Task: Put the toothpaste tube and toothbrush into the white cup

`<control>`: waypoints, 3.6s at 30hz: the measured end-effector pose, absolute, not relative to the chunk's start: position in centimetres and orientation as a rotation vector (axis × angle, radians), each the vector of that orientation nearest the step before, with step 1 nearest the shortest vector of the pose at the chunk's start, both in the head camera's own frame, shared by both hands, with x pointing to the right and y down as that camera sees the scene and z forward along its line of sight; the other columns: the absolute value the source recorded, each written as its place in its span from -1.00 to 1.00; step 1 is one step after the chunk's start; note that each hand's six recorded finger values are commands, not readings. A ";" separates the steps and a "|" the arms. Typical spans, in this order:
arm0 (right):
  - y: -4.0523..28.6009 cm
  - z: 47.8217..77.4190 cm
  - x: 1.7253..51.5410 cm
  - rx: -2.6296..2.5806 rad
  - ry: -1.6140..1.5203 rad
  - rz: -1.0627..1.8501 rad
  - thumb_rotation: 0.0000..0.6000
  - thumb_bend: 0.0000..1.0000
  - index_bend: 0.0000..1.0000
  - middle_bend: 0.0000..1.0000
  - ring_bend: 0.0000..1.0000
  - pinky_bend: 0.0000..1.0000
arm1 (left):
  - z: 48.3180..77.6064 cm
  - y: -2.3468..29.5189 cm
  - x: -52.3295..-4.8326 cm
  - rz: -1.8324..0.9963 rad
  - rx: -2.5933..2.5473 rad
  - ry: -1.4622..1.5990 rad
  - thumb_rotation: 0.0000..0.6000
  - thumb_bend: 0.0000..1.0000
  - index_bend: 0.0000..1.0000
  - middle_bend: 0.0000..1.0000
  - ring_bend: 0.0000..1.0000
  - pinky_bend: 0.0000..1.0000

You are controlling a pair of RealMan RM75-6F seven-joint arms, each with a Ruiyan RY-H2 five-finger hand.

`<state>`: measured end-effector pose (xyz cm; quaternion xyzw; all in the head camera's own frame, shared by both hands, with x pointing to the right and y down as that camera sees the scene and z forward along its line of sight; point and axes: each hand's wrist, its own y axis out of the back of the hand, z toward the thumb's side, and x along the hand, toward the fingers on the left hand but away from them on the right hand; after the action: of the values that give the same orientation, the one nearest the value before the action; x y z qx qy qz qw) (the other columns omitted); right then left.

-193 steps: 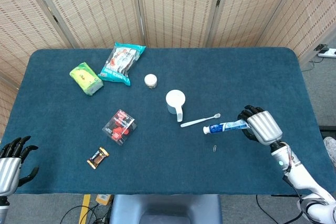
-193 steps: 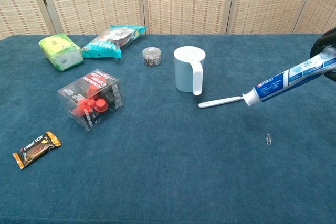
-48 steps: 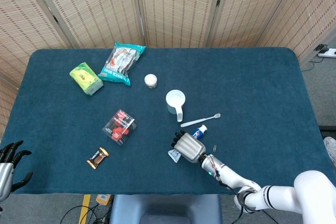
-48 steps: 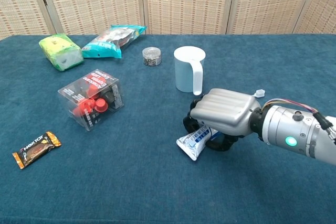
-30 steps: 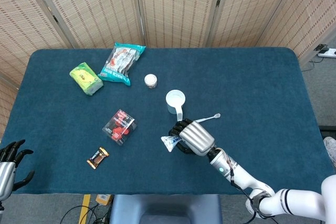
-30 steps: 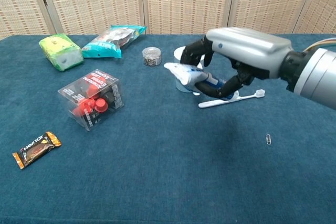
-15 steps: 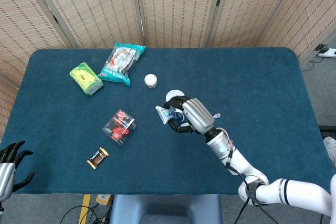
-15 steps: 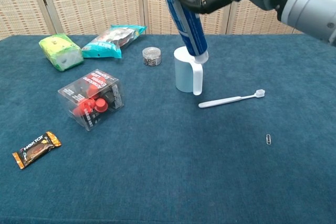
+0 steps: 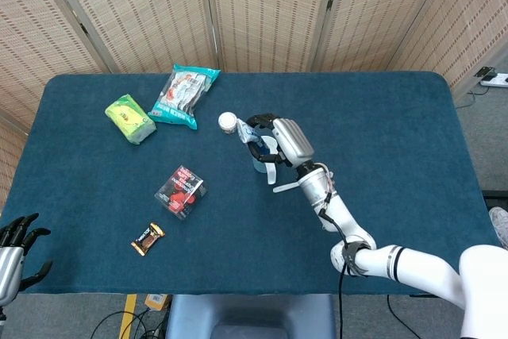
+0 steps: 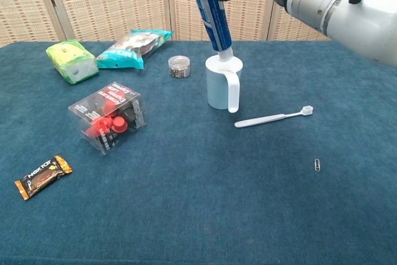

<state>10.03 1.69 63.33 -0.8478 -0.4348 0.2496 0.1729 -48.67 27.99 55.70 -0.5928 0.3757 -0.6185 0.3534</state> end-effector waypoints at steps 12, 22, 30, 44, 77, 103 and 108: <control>0.3 66.7 9.3 -2.428 -1.274 0.773 1.00 -0.25 0.54 0.06 -0.34 -0.38 | 55.9 28.1 -49.1 -1.621 -1.529 0.974 1.00 -0.38 -0.30 -0.71 -0.75 -0.61; 0.1 68.8 10.2 -2.445 -1.322 0.814 1.00 -0.26 0.54 0.06 -0.34 -0.43 | 56.1 28.3 -49.1 -1.631 -1.534 0.968 1.00 -0.38 -0.30 -0.71 -0.75 -0.61; 0.4 70.5 11.0 -2.469 -1.354 0.846 1.00 -0.30 0.54 0.03 -0.37 -0.51 | 56.2 28.5 -49.2 -1.640 -1.533 0.964 1.00 -0.38 -0.30 -0.71 -0.75 -0.61; 1.2 72.5 12.0 -2.505 -1.339 0.885 1.00 -0.35 -0.01 -0.24 -0.65 -0.68 | 56.2 28.5 -49.1 -1.640 -1.532 0.962 1.00 -0.38 -0.30 -0.72 -0.75 -0.61; 1.3 64.9 18.1 -2.292 -1.242 0.709 1.00 -0.21 -0.65 -0.40 -0.82 -0.77 | 56.0 28.1 -48.7 -1.609 -1.534 0.962 1.00 -0.38 -0.30 -0.72 -0.75 -0.61; 9.5 70.2 26.1 -1.890 -0.473 1.175 1.00 0.07 -0.39 -0.35 -0.59 -0.36 | 55.4 28.2 -48.3 -1.584 -1.543 0.977 1.00 -0.38 -0.30 -0.72 -0.75 -0.61; 10.3 72.3 25.1 -1.902 -0.417 1.232 1.00 0.07 -0.56 -0.44 -0.69 -0.43 | 55.3 28.5 -48.5 -1.592 -1.540 0.976 1.00 -0.38 -0.30 -0.72 -0.75 -0.61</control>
<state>25.12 10.34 72.28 -0.7542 -0.1653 0.4885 0.4064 -48.53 28.49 55.28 -0.5953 0.3773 -0.6155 0.3527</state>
